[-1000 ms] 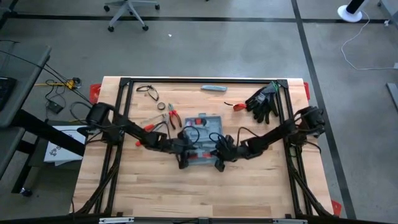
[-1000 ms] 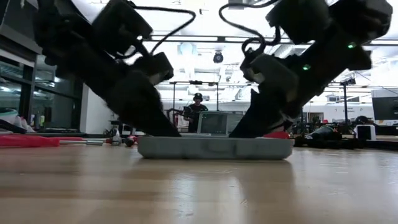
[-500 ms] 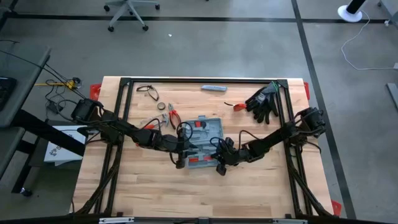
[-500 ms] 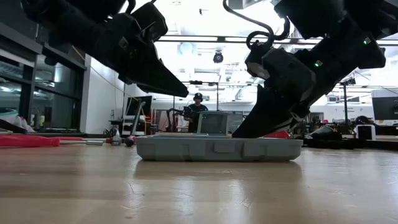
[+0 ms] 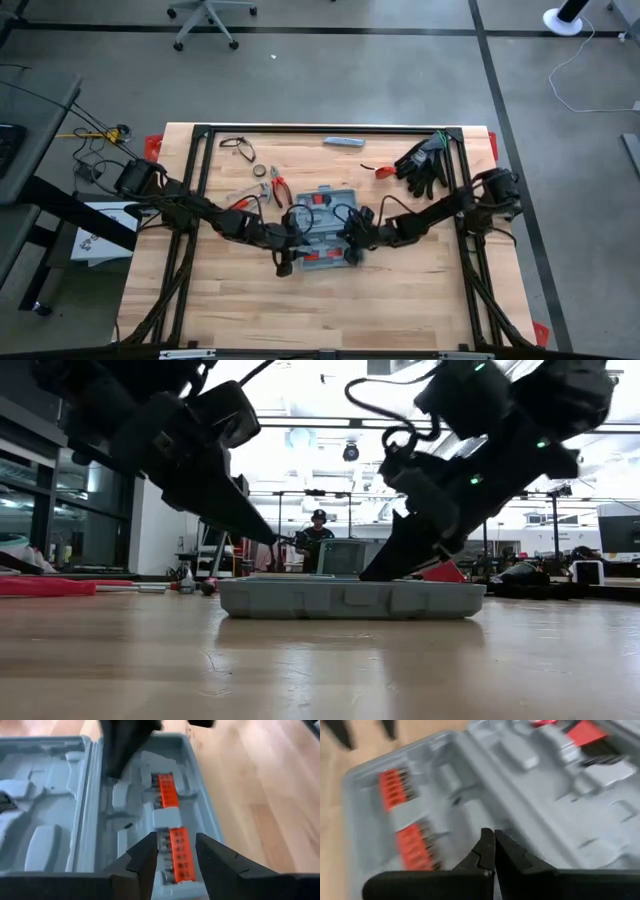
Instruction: Prefit tool cases
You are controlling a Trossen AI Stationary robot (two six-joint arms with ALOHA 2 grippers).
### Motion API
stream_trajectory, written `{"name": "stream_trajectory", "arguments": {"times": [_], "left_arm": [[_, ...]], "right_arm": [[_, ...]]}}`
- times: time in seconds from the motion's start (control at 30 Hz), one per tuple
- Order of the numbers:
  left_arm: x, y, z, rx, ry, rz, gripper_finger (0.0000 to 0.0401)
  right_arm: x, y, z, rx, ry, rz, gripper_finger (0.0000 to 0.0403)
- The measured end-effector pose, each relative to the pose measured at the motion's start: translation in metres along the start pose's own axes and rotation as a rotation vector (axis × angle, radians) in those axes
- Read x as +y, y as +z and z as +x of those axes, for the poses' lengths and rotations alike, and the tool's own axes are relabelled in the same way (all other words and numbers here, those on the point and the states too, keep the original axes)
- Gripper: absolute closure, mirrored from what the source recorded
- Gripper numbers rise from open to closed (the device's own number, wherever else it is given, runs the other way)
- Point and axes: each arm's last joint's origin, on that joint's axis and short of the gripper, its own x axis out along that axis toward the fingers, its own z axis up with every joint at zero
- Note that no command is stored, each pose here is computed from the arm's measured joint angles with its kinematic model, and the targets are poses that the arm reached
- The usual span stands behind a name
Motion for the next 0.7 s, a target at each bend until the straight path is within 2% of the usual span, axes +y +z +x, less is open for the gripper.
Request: {"name": "stream_trajectory", "arguments": {"times": [0.37,0.53,0.7], "left_arm": [[0.003,-0.003,0.0,0.017,0.077,-0.069,0.0228],[0.011,-0.007,0.0,0.047,0.207,-0.068,0.0226],[0.023,-0.014,-0.002,0.116,0.342,-0.041,0.0226]], "right_arm": [[-0.042,0.017,0.013,-0.009,-0.11,0.023,0.0402],[-0.043,0.017,0.014,0.0,-0.09,0.03,0.0402],[-0.028,0.013,0.01,0.01,-0.02,0.019,0.0402]]}}
